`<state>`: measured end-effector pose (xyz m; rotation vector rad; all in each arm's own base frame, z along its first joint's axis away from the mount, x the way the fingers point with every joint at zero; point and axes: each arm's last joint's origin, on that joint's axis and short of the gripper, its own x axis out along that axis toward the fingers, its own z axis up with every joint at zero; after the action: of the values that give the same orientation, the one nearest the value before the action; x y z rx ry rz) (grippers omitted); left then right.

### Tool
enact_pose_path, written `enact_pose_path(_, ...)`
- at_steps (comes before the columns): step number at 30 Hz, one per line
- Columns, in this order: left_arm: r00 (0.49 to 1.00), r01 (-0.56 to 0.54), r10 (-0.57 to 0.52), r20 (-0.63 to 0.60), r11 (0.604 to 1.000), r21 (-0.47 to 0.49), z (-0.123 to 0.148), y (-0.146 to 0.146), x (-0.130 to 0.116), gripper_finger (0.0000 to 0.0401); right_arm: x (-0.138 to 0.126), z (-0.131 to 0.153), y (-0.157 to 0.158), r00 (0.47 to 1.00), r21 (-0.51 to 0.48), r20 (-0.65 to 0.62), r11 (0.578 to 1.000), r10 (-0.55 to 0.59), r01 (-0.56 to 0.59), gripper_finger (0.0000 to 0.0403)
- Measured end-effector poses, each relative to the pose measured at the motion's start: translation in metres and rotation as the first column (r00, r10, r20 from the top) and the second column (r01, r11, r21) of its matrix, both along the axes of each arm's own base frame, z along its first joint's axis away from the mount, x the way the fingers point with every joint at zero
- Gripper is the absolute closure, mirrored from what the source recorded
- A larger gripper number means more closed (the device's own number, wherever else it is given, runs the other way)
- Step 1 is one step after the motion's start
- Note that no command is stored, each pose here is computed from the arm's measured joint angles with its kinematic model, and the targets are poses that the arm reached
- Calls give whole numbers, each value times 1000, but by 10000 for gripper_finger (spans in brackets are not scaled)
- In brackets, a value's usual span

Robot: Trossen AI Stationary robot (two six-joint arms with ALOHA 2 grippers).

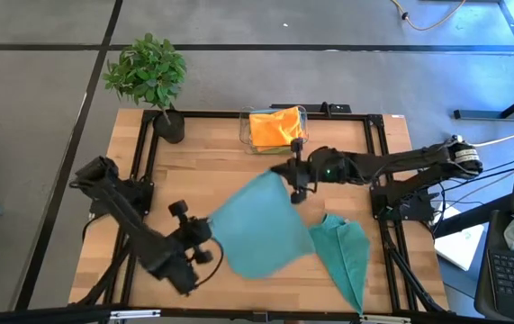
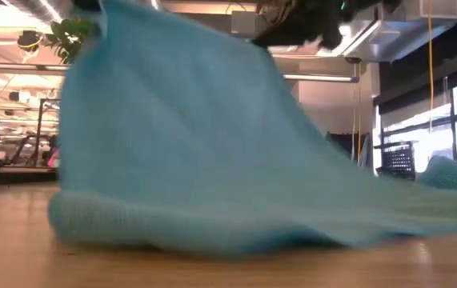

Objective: Fold microfiber towels
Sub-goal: Fold the top blue microfiber towel

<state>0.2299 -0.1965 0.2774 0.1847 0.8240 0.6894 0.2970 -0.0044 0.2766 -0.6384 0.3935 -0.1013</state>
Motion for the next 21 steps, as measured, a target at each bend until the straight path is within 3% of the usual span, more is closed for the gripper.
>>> enact_pose_path(4,993,-93,98,-71,993,72,-15,13,14,401,-4,-13,-29,989,0,126,997,-77,77,393)
enact_pose_path(7,988,-107,114,-106,992,65,-25,18,24,401,-8,-23,-40,993,72,112,997,-47,39,393)
enact_pose_path(15,984,-130,135,-114,990,49,-51,15,37,401,-16,-44,-43,994,207,-104,976,-43,64,393)
enact_pose_path(21,994,-68,62,-91,996,-63,-77,-5,48,401,-28,-63,-33,949,420,-305,905,78,61,393)
